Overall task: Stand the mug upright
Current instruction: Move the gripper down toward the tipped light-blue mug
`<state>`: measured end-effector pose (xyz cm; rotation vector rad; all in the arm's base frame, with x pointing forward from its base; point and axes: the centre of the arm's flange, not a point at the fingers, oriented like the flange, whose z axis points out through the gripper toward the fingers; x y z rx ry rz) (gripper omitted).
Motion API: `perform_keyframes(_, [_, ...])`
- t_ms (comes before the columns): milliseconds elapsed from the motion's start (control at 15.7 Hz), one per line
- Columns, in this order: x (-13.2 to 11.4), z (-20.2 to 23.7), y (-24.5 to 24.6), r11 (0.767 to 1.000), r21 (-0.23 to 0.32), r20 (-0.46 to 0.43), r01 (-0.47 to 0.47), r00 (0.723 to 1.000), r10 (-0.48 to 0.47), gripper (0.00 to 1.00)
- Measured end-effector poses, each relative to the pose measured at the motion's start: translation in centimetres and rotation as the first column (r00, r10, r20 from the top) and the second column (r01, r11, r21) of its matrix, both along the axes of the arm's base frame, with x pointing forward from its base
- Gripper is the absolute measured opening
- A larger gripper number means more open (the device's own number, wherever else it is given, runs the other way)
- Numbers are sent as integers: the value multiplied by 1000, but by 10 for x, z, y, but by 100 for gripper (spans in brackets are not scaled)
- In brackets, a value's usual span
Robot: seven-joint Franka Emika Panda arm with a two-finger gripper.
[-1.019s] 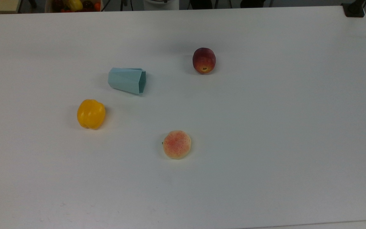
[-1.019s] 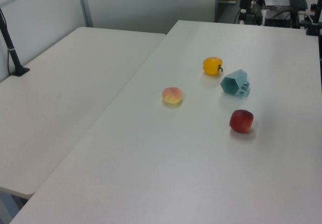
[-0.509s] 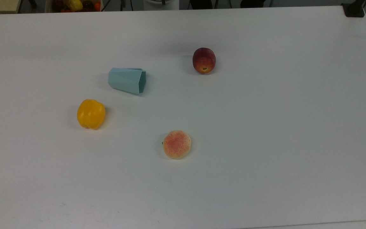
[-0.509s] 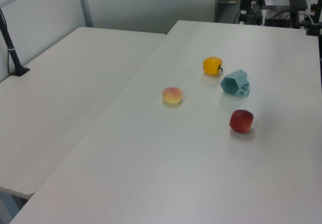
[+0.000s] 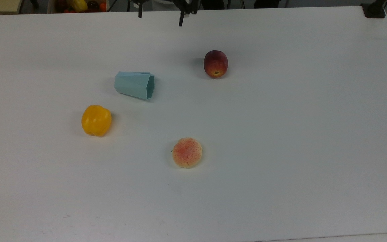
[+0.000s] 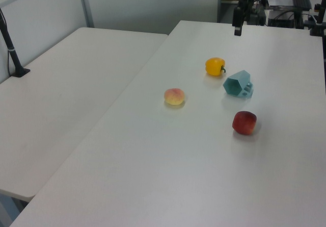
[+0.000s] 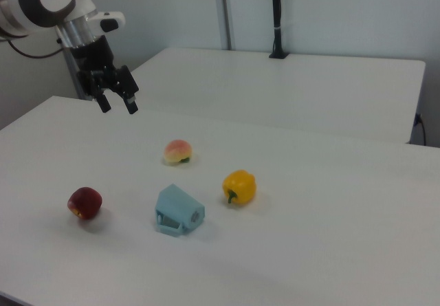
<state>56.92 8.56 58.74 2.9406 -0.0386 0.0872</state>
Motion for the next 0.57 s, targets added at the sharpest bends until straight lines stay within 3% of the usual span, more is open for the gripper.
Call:
perform_keyframes(255, [23,-65,32,979,-169,-6,110,994,-113,100])
perform_keyframes(573, [46,-150,46,947,-289,-45,141,986,-160,100])
